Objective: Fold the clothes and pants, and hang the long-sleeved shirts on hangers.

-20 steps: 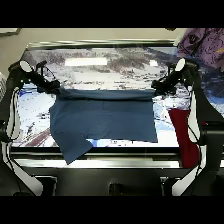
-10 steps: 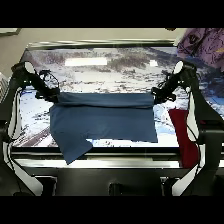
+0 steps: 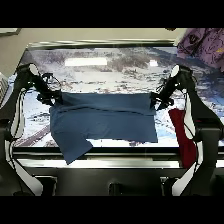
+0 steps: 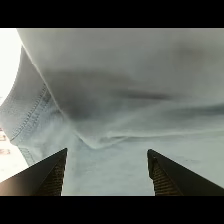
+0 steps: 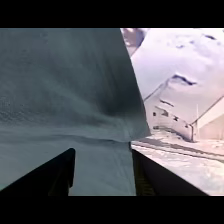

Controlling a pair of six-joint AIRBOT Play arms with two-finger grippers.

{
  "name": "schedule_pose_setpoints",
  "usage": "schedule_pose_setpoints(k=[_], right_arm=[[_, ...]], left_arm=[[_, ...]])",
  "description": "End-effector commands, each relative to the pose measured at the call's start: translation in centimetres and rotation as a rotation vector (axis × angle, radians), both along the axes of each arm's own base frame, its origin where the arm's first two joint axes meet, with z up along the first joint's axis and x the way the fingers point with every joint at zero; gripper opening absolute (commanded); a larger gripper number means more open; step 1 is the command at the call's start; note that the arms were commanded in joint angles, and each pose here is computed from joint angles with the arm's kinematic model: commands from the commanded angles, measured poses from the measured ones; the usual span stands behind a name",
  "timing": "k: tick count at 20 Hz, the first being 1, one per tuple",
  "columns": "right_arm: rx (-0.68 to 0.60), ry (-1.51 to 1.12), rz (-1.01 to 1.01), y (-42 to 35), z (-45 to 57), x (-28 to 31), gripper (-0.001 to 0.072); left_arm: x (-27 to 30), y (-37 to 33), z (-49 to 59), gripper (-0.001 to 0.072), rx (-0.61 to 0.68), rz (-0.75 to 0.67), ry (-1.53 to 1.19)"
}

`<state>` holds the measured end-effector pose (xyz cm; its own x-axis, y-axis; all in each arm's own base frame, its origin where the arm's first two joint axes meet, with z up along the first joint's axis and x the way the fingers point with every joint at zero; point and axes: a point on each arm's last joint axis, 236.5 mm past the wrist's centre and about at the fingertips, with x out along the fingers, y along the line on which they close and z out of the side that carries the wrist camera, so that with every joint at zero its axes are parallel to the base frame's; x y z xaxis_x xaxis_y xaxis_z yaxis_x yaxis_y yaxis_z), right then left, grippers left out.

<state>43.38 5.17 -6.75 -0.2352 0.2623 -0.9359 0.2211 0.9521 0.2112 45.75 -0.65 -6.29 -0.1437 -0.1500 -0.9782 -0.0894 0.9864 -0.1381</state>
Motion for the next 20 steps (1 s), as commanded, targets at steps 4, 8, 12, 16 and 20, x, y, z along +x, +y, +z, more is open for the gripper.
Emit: schedule_pose_setpoints(k=[4,8,12,16,20], right_arm=[[0.030,-0.263,0.168,-1.6,6.7,1.9,0.0431],[0.176,-0.379,0.051,-5.1,11.3,0.1,0.0431],[0.305,-0.355,-0.068,-5.7,9.7,-5.1,0.0431],[0.327,-0.316,-0.097,-4.5,7.3,-8.9,0.0430],[0.337,-0.287,-0.102,-4.0,6.5,-10.1,0.0430]], left_arm=[[0.6,4.3,6.9,0.0579,-0.052,0.126,-0.168],[-5.5,9.5,9.6,0.0579,-0.184,0.345,-0.222],[-15.7,7.6,4.9,0.0578,-0.325,0.580,-0.183],[-22.6,2.4,-0.1,0.0578,-0.396,0.655,-0.111],[-26.3,-1.2,-2.9,0.0578,-0.443,0.665,0.003]])
